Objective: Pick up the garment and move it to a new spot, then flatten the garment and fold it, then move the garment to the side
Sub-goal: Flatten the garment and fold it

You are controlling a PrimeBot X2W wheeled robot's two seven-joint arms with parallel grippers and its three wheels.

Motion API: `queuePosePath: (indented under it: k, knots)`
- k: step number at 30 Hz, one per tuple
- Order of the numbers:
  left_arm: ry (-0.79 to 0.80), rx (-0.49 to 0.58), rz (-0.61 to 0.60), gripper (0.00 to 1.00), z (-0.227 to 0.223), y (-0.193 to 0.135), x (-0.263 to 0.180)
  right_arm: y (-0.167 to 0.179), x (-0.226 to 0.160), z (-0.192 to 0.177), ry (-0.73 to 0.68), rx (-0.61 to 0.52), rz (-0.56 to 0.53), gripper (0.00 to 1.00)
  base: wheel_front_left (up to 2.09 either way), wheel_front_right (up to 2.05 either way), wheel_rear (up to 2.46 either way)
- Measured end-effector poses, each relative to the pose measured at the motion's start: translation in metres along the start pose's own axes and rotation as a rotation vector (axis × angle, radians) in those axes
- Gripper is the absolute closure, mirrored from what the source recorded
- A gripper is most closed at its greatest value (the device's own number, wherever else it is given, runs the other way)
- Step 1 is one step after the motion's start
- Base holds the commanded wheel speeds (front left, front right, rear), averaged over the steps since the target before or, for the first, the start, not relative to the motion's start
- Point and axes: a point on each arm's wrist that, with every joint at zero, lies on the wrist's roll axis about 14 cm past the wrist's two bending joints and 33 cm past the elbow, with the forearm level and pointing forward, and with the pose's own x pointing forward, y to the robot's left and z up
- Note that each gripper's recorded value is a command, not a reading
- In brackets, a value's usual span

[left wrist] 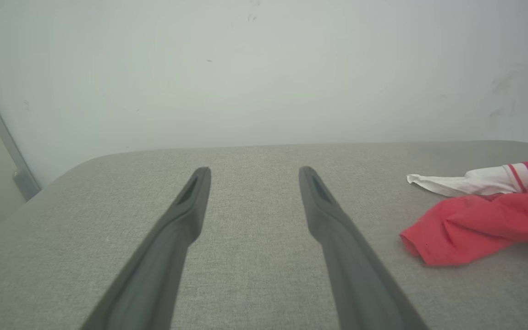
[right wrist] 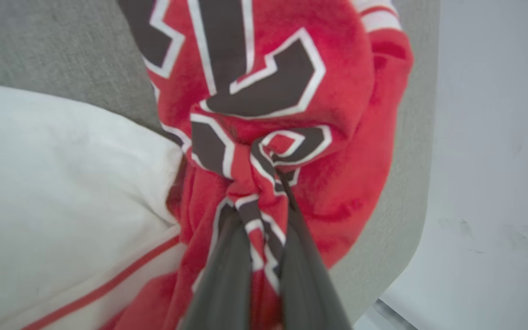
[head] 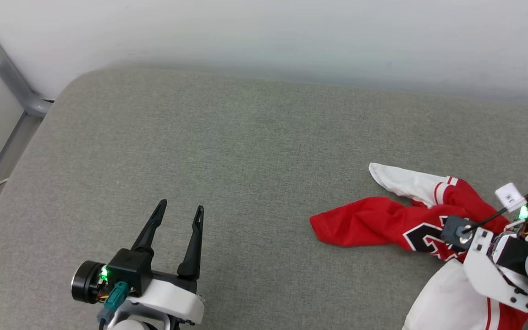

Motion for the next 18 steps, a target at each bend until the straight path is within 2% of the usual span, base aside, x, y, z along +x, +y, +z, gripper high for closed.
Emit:
queuePosePath:
  k: [1, 2, 3, 9, 13, 18]
  knots:
    - [0.003, 0.001, -0.003, 0.00, -0.001, -0.001, 0.000, -0.002, 0.002, -0.004, -0.004, 0.014, -0.006, 1.00, 0.00, 0.00, 0.00]
    - [0.004, 0.002, -0.008, 0.00, -0.001, -0.002, 0.001, -0.004, 0.005, -0.006, -0.011, 0.037, -0.007, 0.09, 0.00, 0.00, 0.00]
    - [0.004, 0.003, -0.010, 0.00, -0.001, -0.003, 0.001, -0.005, 0.008, -0.009, -0.016, 0.063, -0.008, 0.00, 0.00, 0.00, 0.00]
    - [0.005, 0.004, -0.021, 0.00, -0.002, -0.004, 0.002, -0.018, 0.010, 0.012, -0.169, 0.267, -0.038, 0.00, 0.00, 0.00, 0.00]
    - [-0.011, 0.005, -0.034, 0.00, 0.002, -0.008, 0.005, -0.041, -0.004, 0.036, -0.352, 0.444, -0.101, 0.00, 0.00, 0.00, 0.00]
    - [-0.034, 0.007, -0.057, 0.00, 0.009, -0.013, 0.011, -0.072, -0.033, 0.049, -0.522, 0.568, -0.210, 0.00, 0.00, 0.00, 0.00]
